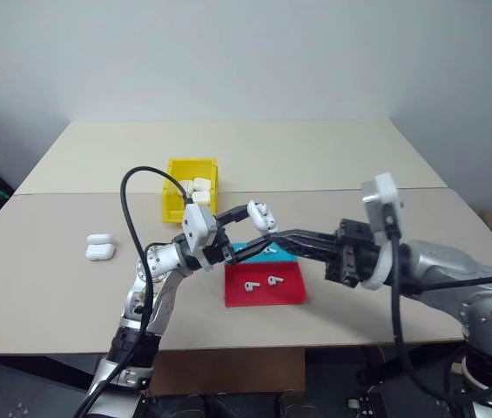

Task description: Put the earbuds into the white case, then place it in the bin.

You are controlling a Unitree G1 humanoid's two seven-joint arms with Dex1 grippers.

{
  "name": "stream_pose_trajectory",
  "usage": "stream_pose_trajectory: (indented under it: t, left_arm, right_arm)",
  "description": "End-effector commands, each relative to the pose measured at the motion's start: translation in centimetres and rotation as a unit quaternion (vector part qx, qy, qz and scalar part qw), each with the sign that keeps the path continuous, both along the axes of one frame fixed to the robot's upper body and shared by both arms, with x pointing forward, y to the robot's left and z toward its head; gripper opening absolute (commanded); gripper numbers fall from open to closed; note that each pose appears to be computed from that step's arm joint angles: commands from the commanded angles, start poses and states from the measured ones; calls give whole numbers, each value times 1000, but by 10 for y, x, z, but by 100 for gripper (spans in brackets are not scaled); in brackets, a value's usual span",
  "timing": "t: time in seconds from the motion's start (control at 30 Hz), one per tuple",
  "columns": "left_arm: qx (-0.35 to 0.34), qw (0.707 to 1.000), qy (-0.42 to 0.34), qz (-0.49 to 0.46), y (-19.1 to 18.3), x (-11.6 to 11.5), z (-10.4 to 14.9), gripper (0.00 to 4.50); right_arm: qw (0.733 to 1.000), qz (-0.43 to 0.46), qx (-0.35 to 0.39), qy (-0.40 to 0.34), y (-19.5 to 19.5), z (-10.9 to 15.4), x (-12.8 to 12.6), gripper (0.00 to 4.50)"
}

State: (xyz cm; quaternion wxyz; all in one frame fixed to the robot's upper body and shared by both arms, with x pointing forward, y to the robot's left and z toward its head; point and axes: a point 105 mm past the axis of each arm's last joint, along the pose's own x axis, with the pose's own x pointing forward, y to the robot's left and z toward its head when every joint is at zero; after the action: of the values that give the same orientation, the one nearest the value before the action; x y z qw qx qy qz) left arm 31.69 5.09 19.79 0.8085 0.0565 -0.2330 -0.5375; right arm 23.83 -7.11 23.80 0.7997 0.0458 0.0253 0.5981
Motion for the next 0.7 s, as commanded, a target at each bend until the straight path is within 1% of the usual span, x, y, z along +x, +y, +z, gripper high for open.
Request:
stream_pose_trajectory:
  t: [0.03,0.17,0.23,0.37,0.7]
  left_arm:
    - [-5,1000,-30,2,-6,-1,12,279]
    - [-4,999,-31,-4,-4,-4,13,279]
    - [-1,999,-31,-7,-3,-6,10,279]
    - [4,999,-31,-12,1,-9,8,279]
    - [4,999,-32,-21,3,-11,6,279]
  right_arm:
    - [999,-4,4,-32,10,7,0,3]
    - [998,-29,-2,-60,17,3,4,3]
    - [995,-41,-1,-93,22,3,3,3]
    - [990,-60,-10,-127,27,0,4,3]
    - [982,-104,-34,-153,22,-7,18,3]
